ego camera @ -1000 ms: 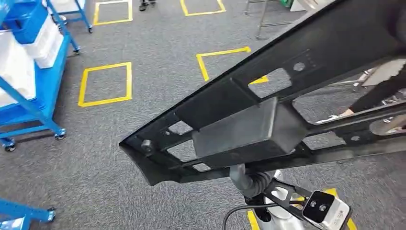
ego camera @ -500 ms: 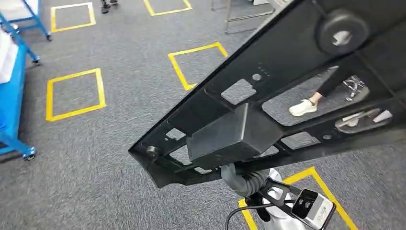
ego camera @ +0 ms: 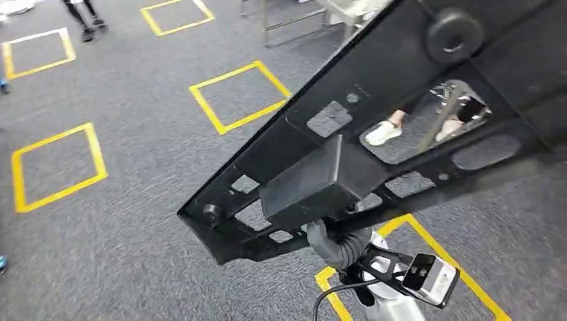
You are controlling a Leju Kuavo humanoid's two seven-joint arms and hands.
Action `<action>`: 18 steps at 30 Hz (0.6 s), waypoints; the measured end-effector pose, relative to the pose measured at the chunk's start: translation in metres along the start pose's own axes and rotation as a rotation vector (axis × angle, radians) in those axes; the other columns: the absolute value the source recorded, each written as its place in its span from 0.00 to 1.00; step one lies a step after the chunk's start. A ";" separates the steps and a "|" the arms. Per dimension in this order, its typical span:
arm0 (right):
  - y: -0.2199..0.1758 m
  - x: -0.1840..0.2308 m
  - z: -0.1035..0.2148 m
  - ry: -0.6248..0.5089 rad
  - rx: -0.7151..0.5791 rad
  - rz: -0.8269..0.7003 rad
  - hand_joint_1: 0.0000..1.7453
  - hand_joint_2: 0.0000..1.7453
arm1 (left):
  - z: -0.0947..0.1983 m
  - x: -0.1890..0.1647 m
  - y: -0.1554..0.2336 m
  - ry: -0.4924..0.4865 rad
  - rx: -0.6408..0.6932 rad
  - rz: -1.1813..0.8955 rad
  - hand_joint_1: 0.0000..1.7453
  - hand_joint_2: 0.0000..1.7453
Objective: Take the parts from the cabinet and place them on the table.
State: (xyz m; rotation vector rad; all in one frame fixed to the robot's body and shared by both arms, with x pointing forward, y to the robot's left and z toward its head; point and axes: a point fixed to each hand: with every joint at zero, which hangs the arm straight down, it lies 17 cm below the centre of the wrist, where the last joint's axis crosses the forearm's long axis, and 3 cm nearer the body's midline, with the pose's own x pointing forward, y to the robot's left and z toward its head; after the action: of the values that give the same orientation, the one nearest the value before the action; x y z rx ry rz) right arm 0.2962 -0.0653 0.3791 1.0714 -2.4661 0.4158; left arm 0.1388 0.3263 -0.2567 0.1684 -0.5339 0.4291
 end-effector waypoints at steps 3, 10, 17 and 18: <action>0.000 -0.001 0.000 0.000 -0.007 -0.008 1.00 1.00 | 0.000 -0.001 0.001 0.004 0.004 0.000 0.00 0.00; -0.004 -0.002 -0.002 0.000 -0.013 -0.001 1.00 1.00 | 0.001 -0.003 -0.002 0.011 -0.007 -0.004 0.00 0.00; -0.006 -0.003 -0.002 0.002 -0.019 0.006 1.00 1.00 | 0.001 -0.002 -0.005 0.010 -0.015 -0.012 0.00 0.00; -0.007 -0.003 -0.003 0.001 -0.021 0.009 1.00 1.00 | 0.001 -0.002 -0.005 0.009 -0.015 -0.012 0.00 0.00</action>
State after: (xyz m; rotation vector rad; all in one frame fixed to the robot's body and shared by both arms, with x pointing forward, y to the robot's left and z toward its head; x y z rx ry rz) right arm 0.3038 -0.0663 0.3809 1.0523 -2.4701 0.3924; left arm 0.1394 0.3210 -0.2573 0.1550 -0.5272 0.4140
